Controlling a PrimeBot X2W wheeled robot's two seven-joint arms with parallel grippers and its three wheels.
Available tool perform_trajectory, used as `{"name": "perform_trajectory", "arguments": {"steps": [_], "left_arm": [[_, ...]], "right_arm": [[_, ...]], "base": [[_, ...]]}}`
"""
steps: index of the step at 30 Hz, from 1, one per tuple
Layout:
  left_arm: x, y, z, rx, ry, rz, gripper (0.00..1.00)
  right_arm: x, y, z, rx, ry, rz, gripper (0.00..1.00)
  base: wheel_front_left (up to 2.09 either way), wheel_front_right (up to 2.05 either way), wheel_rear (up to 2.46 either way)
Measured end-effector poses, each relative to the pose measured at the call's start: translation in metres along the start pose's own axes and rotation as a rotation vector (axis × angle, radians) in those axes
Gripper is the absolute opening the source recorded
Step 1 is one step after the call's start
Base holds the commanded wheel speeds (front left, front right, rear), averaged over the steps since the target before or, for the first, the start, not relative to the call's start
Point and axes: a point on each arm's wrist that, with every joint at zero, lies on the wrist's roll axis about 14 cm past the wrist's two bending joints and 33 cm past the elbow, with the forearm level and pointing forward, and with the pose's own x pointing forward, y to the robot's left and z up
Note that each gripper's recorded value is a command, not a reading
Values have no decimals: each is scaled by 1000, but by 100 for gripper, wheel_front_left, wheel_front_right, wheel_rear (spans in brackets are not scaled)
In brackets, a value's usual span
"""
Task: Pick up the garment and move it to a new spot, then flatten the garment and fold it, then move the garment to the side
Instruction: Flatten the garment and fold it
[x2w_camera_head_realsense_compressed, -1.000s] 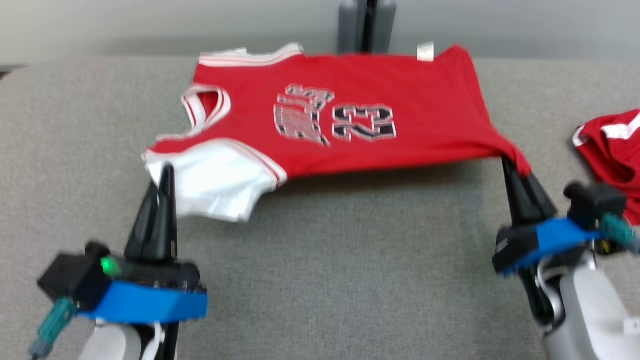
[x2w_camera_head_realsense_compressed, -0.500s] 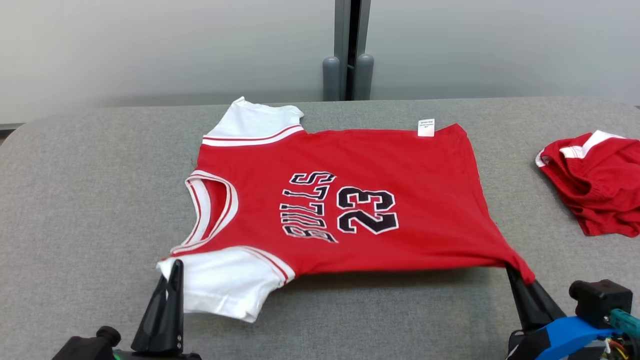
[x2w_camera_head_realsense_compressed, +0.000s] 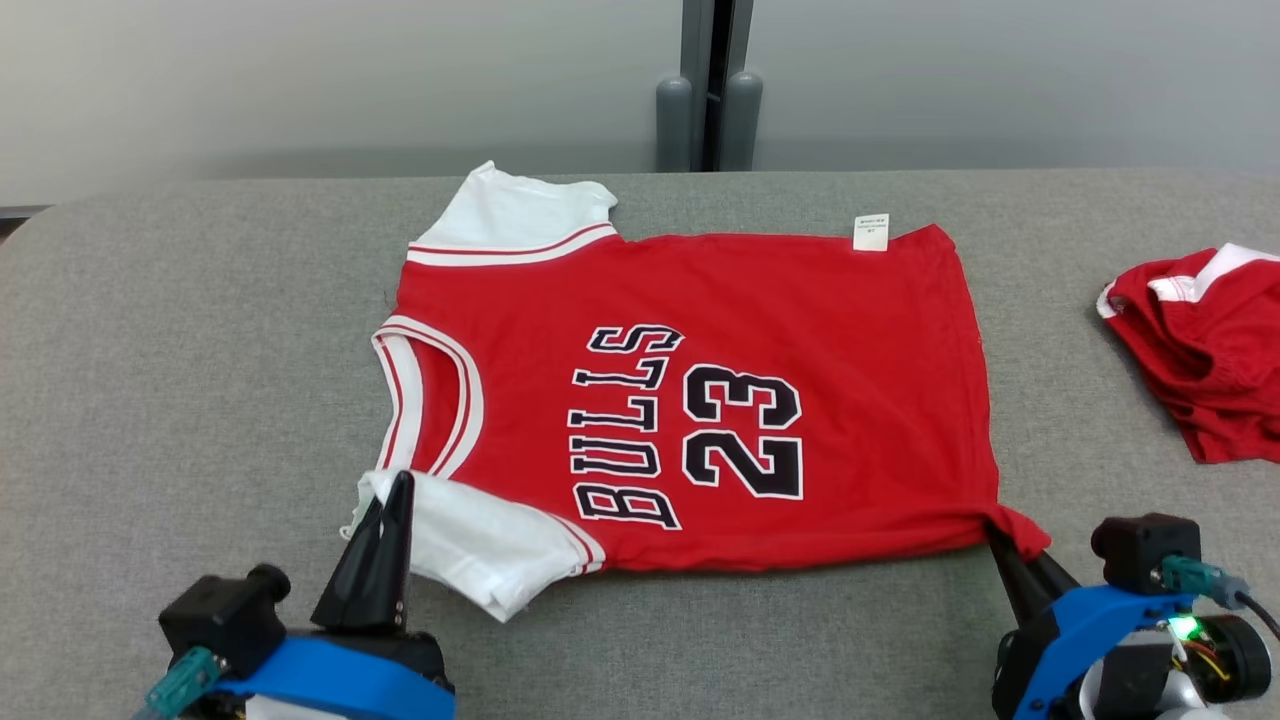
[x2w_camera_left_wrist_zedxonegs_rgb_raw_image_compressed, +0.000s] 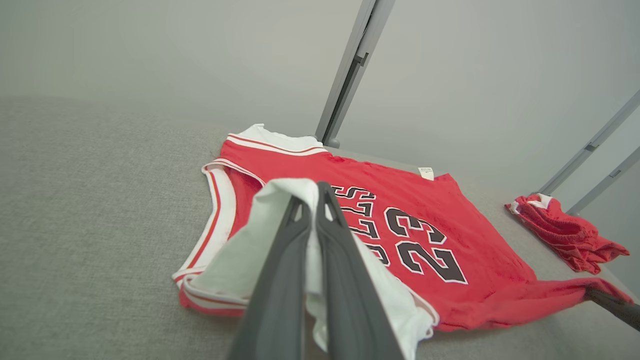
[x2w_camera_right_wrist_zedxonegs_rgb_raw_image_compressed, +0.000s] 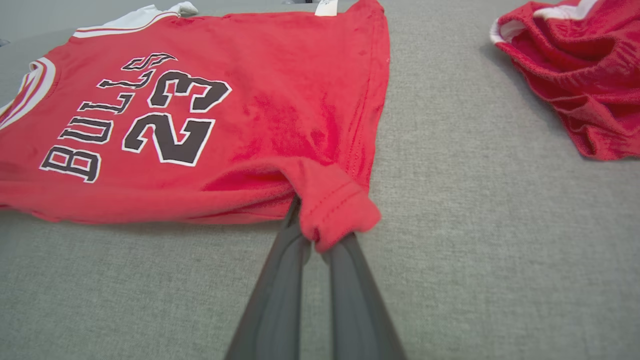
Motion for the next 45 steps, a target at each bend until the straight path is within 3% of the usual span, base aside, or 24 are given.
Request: {"name": "perform_trajectory", "arguments": {"steps": [10, 20, 22, 24, 25, 26, 27, 37, 45], "left_arm": [[68, 9, 7, 12, 3, -39, 0], [115, 39, -13, 76, 130, 29, 0], [117, 43, -17, 77, 145, 46, 0], [117, 45, -21, 73, 157, 55, 0], [117, 45, -22, 72, 158, 56, 17], [117, 43, -21, 70, 145, 50, 83], [118, 41, -18, 67, 128, 45, 100], [115, 29, 20, 87, -77, -12, 100], [74, 47, -8, 88, 39, 43, 100]], "right_arm": [[45, -9, 34, 5, 9, -20, 0], [89, -5, 44, -62, 65, -15, 0], [95, -2, 47, -73, 63, -8, 37], [99, -2, 46, -83, 65, -7, 100], [101, -2, 46, -83, 64, -8, 100], [102, -3, 46, -86, 60, -9, 100], [103, -3, 48, -89, 47, -9, 100], [94, -3, 76, -76, -161, -14, 100], [61, -17, 76, -84, -252, -59, 100]], "base": [[0, 0, 0], [0, 0, 0], [0, 0, 0], [0, 0, 0], [0, 0, 0], [0, 0, 0], [0, 0, 0], [0, 0, 0], [0, 0, 0]]}}
